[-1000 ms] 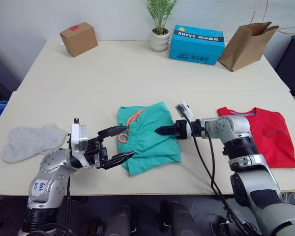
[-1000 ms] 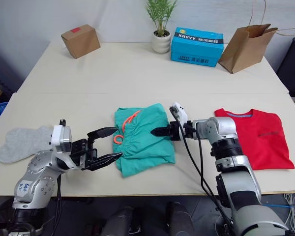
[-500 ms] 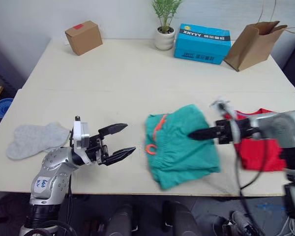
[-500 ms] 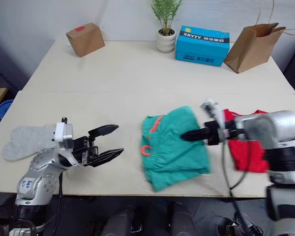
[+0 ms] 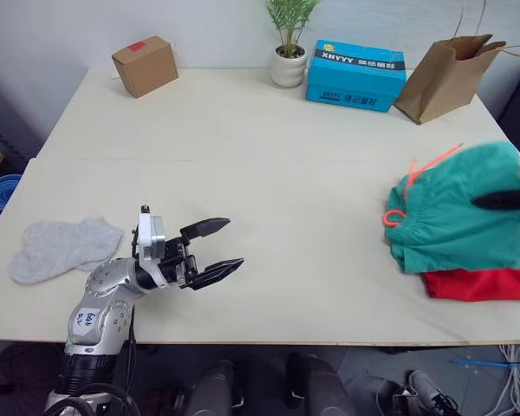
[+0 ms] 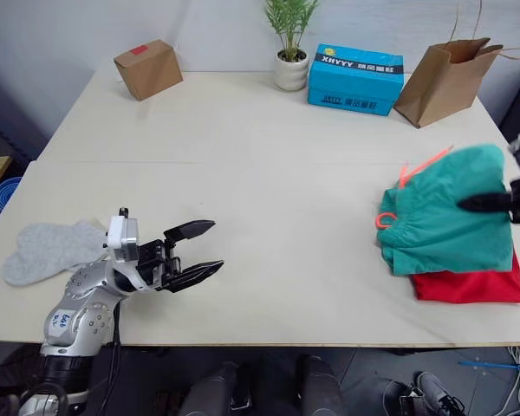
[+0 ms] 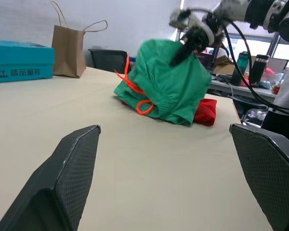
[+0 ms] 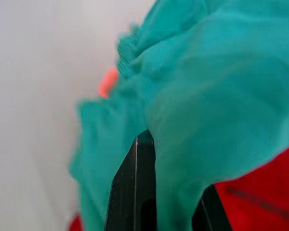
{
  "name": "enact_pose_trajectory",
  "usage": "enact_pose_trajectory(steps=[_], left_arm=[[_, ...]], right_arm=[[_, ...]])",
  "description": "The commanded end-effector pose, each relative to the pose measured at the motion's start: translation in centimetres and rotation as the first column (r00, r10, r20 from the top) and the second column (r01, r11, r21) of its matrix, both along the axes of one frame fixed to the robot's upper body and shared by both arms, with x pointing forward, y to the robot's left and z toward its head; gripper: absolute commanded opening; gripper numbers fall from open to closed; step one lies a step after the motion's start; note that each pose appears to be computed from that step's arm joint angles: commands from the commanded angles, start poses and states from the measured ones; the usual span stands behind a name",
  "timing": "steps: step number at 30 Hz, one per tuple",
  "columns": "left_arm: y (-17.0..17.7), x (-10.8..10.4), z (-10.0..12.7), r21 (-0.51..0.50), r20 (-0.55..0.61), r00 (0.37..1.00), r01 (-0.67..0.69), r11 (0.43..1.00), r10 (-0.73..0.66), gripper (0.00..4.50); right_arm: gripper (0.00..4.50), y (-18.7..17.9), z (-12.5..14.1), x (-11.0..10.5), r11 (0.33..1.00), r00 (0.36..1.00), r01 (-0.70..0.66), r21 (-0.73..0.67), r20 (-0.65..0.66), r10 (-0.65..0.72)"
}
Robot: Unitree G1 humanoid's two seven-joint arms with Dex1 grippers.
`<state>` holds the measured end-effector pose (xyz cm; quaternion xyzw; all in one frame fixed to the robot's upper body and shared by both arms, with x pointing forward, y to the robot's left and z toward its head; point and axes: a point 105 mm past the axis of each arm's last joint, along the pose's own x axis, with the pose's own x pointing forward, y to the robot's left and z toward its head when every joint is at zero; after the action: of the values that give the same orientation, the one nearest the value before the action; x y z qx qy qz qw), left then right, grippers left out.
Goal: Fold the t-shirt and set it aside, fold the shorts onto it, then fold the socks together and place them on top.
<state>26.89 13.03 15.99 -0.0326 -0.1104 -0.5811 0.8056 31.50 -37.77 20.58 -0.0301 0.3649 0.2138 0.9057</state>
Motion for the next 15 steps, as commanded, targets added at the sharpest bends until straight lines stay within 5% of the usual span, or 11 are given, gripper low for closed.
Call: enact_pose_trajectory(steps=[1, 5, 10, 15], left_arm=[[0.3, -0.3, 0.8, 0.022, 0.038, 0.999, 0.005, 1.000, -0.005, 4.50], [0.6, -0.5, 1.0, 0.042, 0.037, 0.999, 0.006, 0.999, -0.007, 4.50], [0.6, -0.9, 1.0, 0.046, 0.031, 1.000, 0.001, 0.999, -0.003, 4.50], [0.4, -1.0, 1.0, 0.049, 0.024, 1.000, 0.011, 0.999, -0.012, 4.50]], right_arm=[[0.05, -2.5, -0.6, -0.1, 0.992, 0.997, 0.077, -0.101, 0.016, -0.076], [0.05, -3.1, -2.0, 1.5, 0.978, 0.985, 0.153, -0.142, 0.105, -0.139], [0.05, -2.3, -3.4, 1.5, 0.986, 0.993, 0.112, -0.122, 0.050, -0.107], [1.29, -3.4, -2.9, 0.5, 0.979, 0.994, 0.110, -0.173, 0.044, -0.103]])
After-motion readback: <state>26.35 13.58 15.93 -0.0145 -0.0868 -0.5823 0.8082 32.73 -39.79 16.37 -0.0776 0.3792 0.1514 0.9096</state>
